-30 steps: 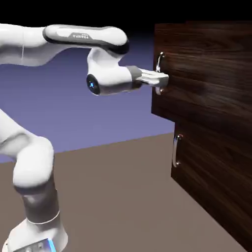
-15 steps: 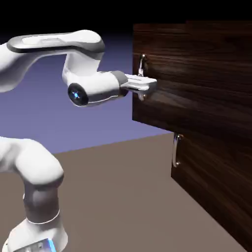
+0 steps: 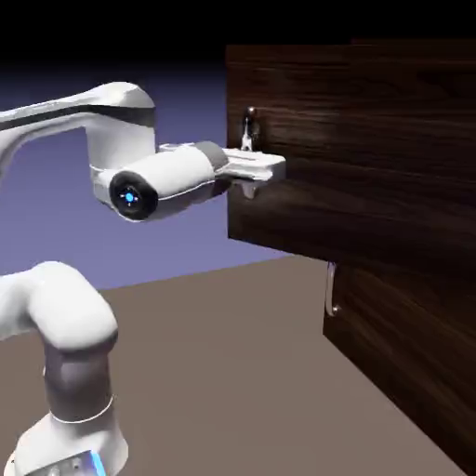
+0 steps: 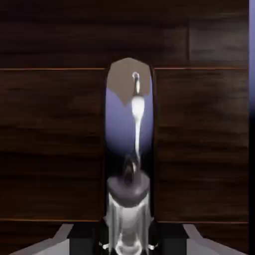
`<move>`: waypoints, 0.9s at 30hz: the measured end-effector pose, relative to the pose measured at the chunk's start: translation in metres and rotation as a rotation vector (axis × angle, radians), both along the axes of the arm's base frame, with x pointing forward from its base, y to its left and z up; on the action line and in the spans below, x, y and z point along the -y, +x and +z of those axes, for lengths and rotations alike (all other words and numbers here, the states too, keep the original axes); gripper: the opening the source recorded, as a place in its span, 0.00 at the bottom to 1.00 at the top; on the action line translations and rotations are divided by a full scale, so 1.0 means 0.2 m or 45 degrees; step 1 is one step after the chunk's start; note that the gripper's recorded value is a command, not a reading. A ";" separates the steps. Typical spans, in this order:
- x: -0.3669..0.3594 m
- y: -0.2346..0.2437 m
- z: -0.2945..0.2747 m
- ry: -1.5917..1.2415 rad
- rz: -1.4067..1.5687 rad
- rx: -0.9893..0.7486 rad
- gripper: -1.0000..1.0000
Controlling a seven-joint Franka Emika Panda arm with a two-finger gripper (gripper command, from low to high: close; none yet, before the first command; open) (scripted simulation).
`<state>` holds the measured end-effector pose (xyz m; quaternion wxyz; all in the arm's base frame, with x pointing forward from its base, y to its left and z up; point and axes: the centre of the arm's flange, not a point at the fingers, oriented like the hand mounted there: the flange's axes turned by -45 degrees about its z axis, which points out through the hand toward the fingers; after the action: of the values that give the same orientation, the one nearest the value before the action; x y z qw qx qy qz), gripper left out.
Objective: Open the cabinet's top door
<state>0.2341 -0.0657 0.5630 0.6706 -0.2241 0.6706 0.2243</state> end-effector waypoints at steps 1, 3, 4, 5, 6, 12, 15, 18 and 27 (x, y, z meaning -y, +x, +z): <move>0.03 -0.02 0.00 0.005 0.020 -0.001 0.00; 0.10 -0.07 0.00 0.003 0.061 0.000 0.00; 0.13 -0.09 0.00 0.000 0.082 0.000 0.00; 0.17 -0.11 0.00 0.001 0.102 0.000 0.00; 0.20 -0.13 0.00 0.000 0.125 0.000 0.00; 0.45 -0.26 0.00 -0.001 0.269 0.000 0.00; 0.60 -0.32 0.00 -0.001 0.352 0.000 0.00; 0.77 -0.37 0.00 0.000 0.443 0.000 0.00; 1.24 -0.46 0.00 0.000 0.690 0.000 0.00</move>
<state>0.1426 -0.3147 0.5630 0.5860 -0.3956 0.5861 0.3956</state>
